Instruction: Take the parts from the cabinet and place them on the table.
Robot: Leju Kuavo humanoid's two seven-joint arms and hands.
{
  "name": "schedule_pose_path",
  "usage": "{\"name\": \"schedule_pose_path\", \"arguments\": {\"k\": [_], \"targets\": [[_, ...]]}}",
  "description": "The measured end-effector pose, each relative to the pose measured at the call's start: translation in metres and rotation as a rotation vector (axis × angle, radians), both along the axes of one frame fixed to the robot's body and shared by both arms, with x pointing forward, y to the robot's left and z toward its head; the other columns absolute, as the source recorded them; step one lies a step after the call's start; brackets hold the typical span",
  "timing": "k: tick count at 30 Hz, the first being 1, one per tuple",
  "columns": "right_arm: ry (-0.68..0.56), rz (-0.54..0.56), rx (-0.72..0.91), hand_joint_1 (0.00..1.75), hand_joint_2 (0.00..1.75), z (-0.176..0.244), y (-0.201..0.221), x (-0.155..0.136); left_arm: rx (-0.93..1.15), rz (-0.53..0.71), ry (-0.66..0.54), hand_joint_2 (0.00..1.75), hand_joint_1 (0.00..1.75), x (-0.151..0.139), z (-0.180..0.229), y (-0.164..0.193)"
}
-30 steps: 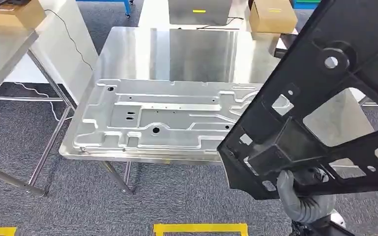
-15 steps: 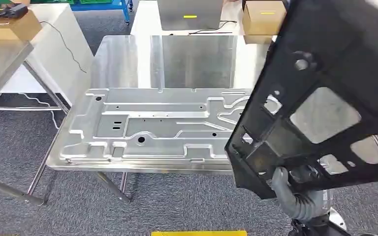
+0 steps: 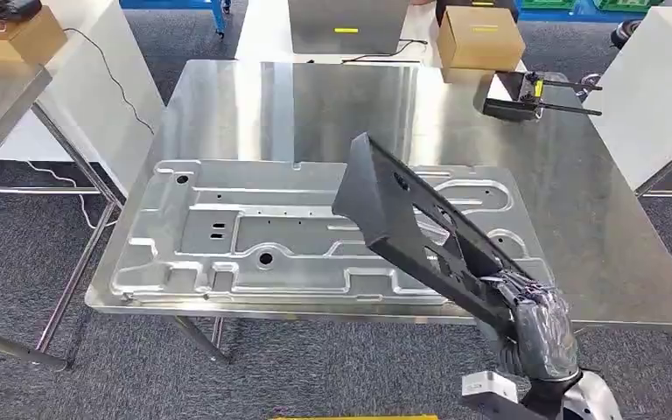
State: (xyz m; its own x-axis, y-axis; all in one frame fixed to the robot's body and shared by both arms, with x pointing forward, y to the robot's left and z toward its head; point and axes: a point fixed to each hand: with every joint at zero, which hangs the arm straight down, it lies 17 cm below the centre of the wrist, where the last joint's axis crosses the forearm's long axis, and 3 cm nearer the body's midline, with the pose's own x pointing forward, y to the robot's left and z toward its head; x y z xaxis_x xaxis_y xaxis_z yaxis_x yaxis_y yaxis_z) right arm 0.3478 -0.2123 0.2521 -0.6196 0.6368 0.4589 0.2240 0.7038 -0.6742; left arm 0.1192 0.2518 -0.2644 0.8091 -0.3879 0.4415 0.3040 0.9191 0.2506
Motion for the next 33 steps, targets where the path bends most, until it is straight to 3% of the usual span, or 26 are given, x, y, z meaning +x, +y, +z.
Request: {"name": "schedule_pose_path", "arguments": {"k": [16, 22, 33], "targets": [[0.007, -0.1, -0.054, 1.75, 1.75, -0.017, -0.023, 0.011, 0.003, -0.019, -0.006, 1.75, 0.0, 0.001, 0.0, -0.001], [-0.006, -0.168, -0.059, 1.75, 1.75, 0.005, -0.083, 0.031, 0.002, -0.032, -0.009, 1.75, 0.0, 0.001, 0.001, -0.002], [-0.051, -0.333, -0.273, 1.75, 1.75, 0.108, -0.21, 0.071, -0.007, -0.044, -0.014, 1.75, 0.0, 0.001, 0.001, -0.005]]}}
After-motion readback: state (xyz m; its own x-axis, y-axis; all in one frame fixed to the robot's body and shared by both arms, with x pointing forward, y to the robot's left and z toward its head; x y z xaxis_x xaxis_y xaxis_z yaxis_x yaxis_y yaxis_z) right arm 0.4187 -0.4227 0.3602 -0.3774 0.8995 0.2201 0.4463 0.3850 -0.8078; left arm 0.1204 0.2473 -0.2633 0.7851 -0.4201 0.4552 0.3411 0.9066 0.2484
